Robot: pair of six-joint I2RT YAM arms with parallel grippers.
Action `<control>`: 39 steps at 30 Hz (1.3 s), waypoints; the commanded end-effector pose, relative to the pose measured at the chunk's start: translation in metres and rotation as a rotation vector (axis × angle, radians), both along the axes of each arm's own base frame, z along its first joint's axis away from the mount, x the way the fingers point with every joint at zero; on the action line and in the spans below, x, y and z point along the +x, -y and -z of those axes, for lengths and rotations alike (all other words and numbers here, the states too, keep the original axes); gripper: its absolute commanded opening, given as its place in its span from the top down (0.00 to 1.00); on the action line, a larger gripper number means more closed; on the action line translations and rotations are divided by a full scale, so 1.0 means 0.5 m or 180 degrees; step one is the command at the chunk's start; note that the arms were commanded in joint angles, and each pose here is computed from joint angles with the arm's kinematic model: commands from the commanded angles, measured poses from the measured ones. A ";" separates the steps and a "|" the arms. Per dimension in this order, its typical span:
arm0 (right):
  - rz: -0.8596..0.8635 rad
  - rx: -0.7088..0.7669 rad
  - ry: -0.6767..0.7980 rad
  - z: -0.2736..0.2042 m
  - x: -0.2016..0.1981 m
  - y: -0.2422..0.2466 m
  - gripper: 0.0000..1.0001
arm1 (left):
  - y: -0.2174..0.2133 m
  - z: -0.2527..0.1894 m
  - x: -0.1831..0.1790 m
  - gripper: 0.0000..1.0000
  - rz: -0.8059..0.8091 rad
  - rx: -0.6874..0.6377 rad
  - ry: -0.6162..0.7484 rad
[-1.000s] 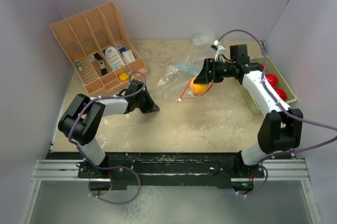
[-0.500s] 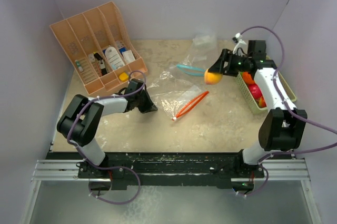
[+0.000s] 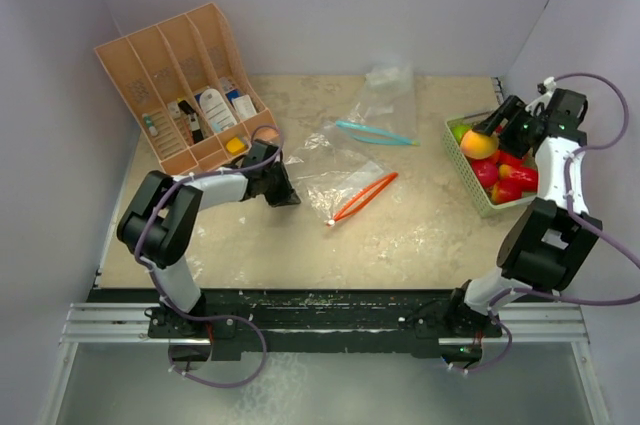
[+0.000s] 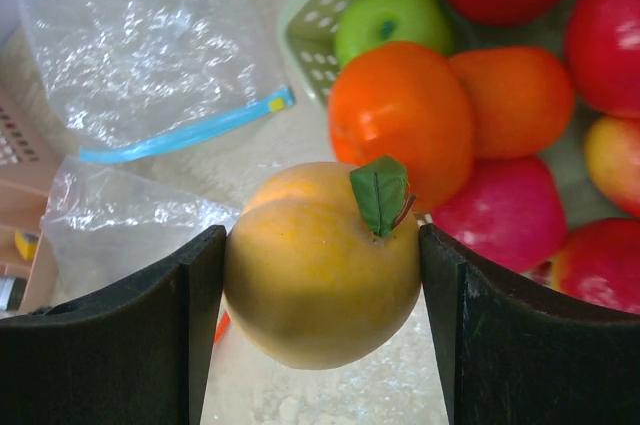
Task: Open the zip-top bag and remove the fake food
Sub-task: Place the fake fruit in the bin.
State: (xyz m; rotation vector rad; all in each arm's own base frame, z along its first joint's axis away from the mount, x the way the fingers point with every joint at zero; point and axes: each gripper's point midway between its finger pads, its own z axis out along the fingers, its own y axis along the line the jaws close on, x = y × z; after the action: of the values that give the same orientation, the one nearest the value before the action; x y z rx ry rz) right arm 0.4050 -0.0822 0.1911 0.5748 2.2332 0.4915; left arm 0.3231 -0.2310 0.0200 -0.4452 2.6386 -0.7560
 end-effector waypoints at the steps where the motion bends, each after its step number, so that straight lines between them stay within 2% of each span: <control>1: 0.0393 -0.0165 0.0043 -0.022 -0.004 0.075 0.49 | 0.010 -0.026 0.035 0.98 0.0182 0.0036 0.0122; 5: 0.0662 -0.0322 0.0023 -0.035 -0.008 0.136 0.49 | 0.020 -0.035 0.049 0.98 0.0277 0.0012 0.0143; 12: 0.0804 -0.0727 -0.0176 -0.016 -0.026 0.189 0.48 | 0.018 -0.033 0.044 0.98 0.0318 0.0004 0.0125; 16: 0.0855 -0.0887 -0.0314 0.000 -0.035 0.207 0.43 | 0.018 -0.030 0.039 0.98 0.0312 -0.0041 0.0119; 20: 0.0886 -0.1012 -0.0337 -0.006 -0.041 0.217 0.34 | 0.017 -0.028 0.036 0.98 0.0309 -0.0056 0.0122; 28: 0.0795 -0.1150 -0.0292 -0.022 -0.036 0.192 0.18 | 0.019 -0.026 0.031 0.98 0.0311 -0.0096 0.0123; 39: 0.0470 -0.1440 -0.0139 -0.069 -0.010 0.095 0.14 | 0.016 -0.023 0.019 0.98 0.0290 -0.0132 0.0121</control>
State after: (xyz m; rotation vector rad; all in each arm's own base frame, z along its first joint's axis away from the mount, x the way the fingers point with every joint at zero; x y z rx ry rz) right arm 0.3983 -0.1405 0.1809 0.5828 2.3060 -0.0433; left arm 0.3280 -0.2384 0.0198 -0.3350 2.6772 -0.8071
